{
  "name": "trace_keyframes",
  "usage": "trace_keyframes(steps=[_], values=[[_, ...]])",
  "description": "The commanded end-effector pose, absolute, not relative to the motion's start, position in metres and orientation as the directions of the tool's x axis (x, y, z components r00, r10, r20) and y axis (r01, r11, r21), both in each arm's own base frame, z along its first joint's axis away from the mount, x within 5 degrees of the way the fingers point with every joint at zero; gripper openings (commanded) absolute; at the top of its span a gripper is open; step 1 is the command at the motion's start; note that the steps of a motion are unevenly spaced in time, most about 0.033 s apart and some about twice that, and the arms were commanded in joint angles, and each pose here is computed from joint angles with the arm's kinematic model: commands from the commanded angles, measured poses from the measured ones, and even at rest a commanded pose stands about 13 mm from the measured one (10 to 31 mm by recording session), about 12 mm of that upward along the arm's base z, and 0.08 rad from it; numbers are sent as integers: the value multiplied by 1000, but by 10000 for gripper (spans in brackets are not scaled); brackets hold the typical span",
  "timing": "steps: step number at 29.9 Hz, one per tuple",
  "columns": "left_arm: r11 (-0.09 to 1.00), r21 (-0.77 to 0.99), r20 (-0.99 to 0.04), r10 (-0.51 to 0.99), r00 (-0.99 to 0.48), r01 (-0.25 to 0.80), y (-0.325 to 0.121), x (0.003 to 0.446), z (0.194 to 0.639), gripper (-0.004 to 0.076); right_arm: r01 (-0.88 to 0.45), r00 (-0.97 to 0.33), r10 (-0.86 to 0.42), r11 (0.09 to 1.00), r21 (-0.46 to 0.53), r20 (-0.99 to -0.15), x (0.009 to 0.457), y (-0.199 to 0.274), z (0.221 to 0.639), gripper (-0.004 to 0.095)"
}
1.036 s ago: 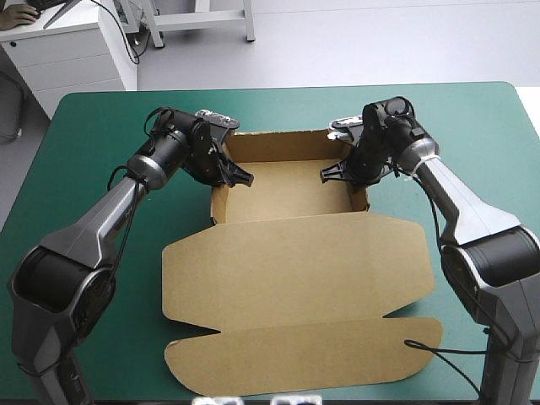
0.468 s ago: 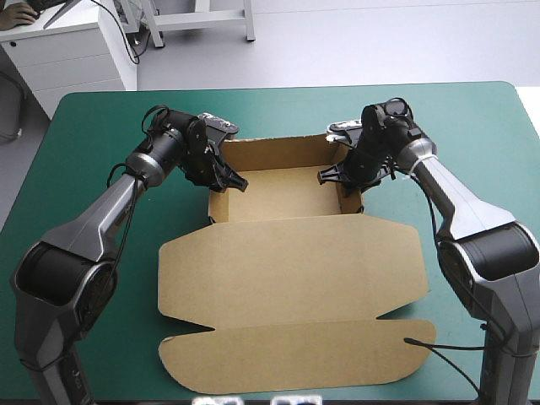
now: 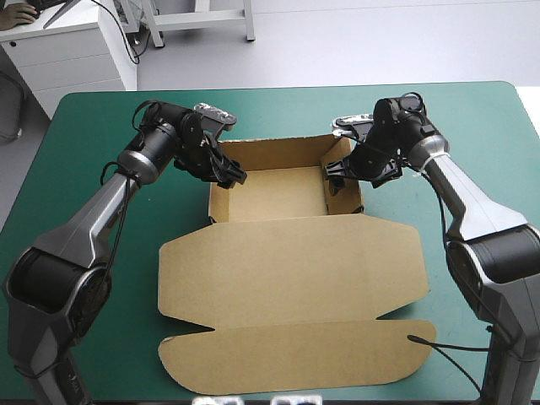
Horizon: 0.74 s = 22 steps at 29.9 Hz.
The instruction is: Fold the box
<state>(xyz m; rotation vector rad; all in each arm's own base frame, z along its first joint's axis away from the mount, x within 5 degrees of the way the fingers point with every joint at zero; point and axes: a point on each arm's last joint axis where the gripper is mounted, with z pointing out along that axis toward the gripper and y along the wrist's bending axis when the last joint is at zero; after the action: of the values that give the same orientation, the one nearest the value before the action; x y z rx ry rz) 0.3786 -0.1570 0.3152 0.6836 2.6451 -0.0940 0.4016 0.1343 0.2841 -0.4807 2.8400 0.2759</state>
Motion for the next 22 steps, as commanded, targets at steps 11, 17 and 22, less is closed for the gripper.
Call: trace_keyframes(steps=[11, 17, 22], values=[[878, 216, -642, 457, -616, 427, -110, 295, 458, 230, -386, -688, -284, 923, 5, -668, 306, 96, 451, 785], [876, 266, -699, 464, -545, 403, -86, 246, 496, -8, -389, -580, -259, 921, -17, -773, 252, 81, 497, 408], [879, 275, -761, 446, -470, 389, -72, 210, 521, -8, -402, -527, -271, 915, -44, -805, 224, 73, 514, 28]])
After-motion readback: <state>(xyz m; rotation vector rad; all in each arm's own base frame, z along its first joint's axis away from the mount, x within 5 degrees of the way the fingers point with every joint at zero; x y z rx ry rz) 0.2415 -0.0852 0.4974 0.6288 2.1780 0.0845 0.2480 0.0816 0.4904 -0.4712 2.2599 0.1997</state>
